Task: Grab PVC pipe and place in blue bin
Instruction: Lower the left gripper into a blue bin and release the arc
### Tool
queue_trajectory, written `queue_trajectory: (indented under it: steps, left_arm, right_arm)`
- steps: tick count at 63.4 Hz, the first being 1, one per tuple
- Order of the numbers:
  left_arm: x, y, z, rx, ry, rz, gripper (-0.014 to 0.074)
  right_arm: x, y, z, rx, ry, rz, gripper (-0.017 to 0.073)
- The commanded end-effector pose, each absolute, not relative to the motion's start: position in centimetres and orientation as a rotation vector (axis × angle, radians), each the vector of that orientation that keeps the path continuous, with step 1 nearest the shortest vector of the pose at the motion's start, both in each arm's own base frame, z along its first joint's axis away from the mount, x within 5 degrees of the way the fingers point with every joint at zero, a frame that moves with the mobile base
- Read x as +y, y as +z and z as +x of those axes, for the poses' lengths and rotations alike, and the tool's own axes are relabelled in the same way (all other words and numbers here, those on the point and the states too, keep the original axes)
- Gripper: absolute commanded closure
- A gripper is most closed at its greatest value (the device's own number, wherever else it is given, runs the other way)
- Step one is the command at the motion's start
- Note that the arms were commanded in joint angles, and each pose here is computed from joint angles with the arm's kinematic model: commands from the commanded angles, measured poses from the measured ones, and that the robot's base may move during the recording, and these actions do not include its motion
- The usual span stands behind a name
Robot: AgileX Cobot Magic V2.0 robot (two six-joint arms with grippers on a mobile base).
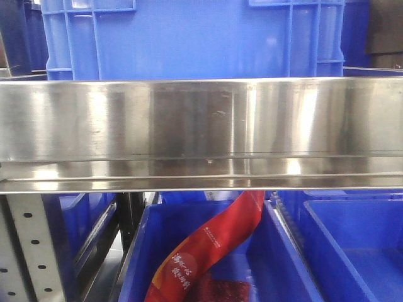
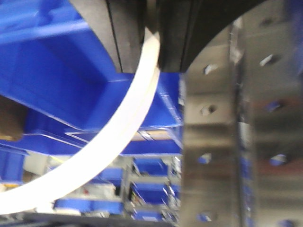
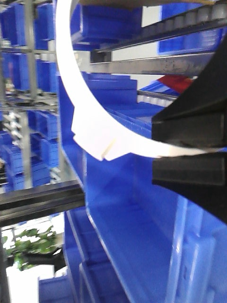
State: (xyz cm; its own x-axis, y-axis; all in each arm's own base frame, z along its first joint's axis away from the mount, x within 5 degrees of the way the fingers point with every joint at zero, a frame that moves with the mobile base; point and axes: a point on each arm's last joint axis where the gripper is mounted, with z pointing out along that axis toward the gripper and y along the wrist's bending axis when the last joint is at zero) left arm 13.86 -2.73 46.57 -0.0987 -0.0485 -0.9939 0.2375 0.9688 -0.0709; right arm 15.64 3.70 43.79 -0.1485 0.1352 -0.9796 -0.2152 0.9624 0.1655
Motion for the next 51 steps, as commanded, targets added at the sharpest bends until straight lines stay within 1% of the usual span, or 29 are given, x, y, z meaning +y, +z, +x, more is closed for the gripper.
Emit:
queue_trajectory:
  steps: [1, 4, 14, 21, 35, 42, 51]
  left_arm:
    - [-3.5, 47.9, 16.0, 1.686, -0.326, 0.149, 0.0704]
    - [-3.9, 48.6, 16.8, 1.697, -0.375, 0.159, 0.0704]
    - [-5.3, 49.1, 19.7, 1.765, -0.472, 0.207, 0.0704]
    - [-6.6, 49.1, 20.9, 1.743, -0.468, 0.257, 0.0704]
    - [-10.9, 48.7, 21.6, 1.655, -0.411, 0.457, 0.0704]
    - [-12.2, 48.2, 23.4, 1.631, -0.416, 0.426, 0.0704]
    - [-13.7, 47.8, 26.4, 1.690, -0.463, 0.376, 0.0704]
  right_arm:
    - [4.4, 44.3, 17.8, 1.709, 0.307, -0.073, 0.0728]
    - [4.9, 44.5, 18.9, 1.722, 0.315, -0.089, 0.0728]
    - [7.1, 45.3, 21.1, 1.733, 0.362, -0.150, 0.0728]
    - [8.5, 45.5, 22.3, 1.741, 0.392, -0.187, 0.0728]
    - [10.2, 44.7, 24.2, 1.777, 0.410, -0.221, 0.0728]
    - [10.6, 45.0, 24.5, 1.778, 0.417, -0.231, 0.0728]
    - [10.8, 45.8, 25.0, 1.778, 0.414, -0.234, 0.0728]
